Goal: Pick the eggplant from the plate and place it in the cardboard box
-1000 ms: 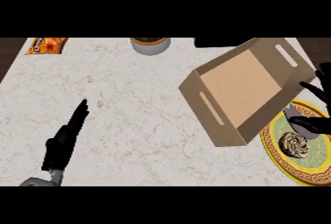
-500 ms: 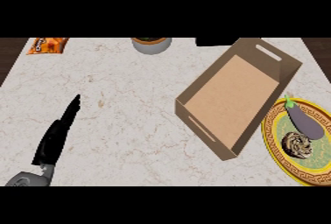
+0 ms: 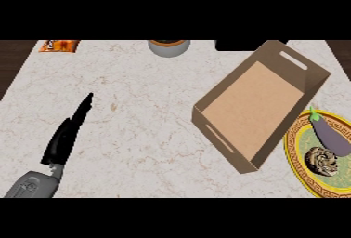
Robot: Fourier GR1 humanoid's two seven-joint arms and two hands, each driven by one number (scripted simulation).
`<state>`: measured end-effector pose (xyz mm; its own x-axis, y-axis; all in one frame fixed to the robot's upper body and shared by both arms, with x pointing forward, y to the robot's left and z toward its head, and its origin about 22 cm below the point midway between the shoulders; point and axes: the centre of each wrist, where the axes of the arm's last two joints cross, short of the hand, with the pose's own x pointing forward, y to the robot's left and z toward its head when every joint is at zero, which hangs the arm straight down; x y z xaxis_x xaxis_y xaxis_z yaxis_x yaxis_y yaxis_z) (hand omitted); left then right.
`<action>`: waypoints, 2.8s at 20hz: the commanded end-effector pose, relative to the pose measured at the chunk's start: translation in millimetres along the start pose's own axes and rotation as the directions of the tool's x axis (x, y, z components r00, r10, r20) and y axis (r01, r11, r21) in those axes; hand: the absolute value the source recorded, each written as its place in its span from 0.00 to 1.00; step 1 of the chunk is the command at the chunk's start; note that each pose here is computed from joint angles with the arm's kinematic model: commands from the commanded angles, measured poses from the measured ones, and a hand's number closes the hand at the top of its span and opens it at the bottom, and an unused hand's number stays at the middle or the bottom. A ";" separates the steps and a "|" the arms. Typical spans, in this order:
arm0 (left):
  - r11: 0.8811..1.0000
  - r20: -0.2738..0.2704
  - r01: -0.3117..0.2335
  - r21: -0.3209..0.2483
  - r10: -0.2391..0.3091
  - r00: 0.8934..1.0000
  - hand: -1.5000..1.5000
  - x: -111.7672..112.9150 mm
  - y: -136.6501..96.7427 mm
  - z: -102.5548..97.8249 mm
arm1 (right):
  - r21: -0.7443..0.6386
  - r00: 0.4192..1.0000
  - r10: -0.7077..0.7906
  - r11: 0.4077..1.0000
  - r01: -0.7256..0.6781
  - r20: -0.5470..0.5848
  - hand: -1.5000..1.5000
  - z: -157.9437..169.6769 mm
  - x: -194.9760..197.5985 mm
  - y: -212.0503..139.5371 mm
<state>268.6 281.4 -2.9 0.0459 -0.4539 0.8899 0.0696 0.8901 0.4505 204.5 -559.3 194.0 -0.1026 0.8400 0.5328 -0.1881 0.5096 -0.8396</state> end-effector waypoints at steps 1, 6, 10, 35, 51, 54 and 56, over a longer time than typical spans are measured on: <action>1.000 0.004 0.002 0.000 -0.002 1.000 0.50 10.8 -3.5 -9.2 | 0.131 0.998 0.058 0.990 -0.054 -0.027 0.00 -11.0 10.9 -4.4; 1.000 -0.015 0.002 -0.007 -0.002 1.000 0.50 -8.9 3.4 -2.9 | 0.211 0.981 0.158 0.969 -0.131 -0.116 0.00 -37.6 41.2 -2.3; 1.000 -0.005 0.011 -0.018 -0.011 1.000 0.50 -1.8 -4.6 -2.8 | 0.248 0.958 0.244 0.947 -0.202 -0.150 0.00 -59.0 64.9 10.2; 1.000 0.019 0.015 -0.010 -0.015 1.000 0.50 -1.8 -12.6 -23.9 | 0.310 0.925 0.330 0.914 -0.263 -0.189 0.00 -108.9 33.0 93.1; 1.000 0.003 0.006 0.002 -0.006 1.000 0.50 -10.6 0.3 -3.5 | 0.396 0.899 0.379 0.877 -0.272 -0.220 0.00 -133.2 27.5 123.7; 1.000 0.012 0.012 0.006 -0.012 1.000 0.50 -3.0 -0.1 0.7 | 0.393 0.906 0.372 0.878 -0.273 -0.203 0.00 -133.9 25.9 149.3; 1.000 0.000 -0.001 -0.001 0.001 1.000 0.50 -6.4 13.6 -9.6 | 0.404 0.909 0.365 0.876 -0.263 -0.201 0.00 -139.4 27.0 139.7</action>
<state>272.1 283.4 -9.5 0.0448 -0.4572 0.8882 0.0728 0.8882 0.4536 308.9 -435.8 84.5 0.0395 0.9873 0.1537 -0.5244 0.1514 -0.8379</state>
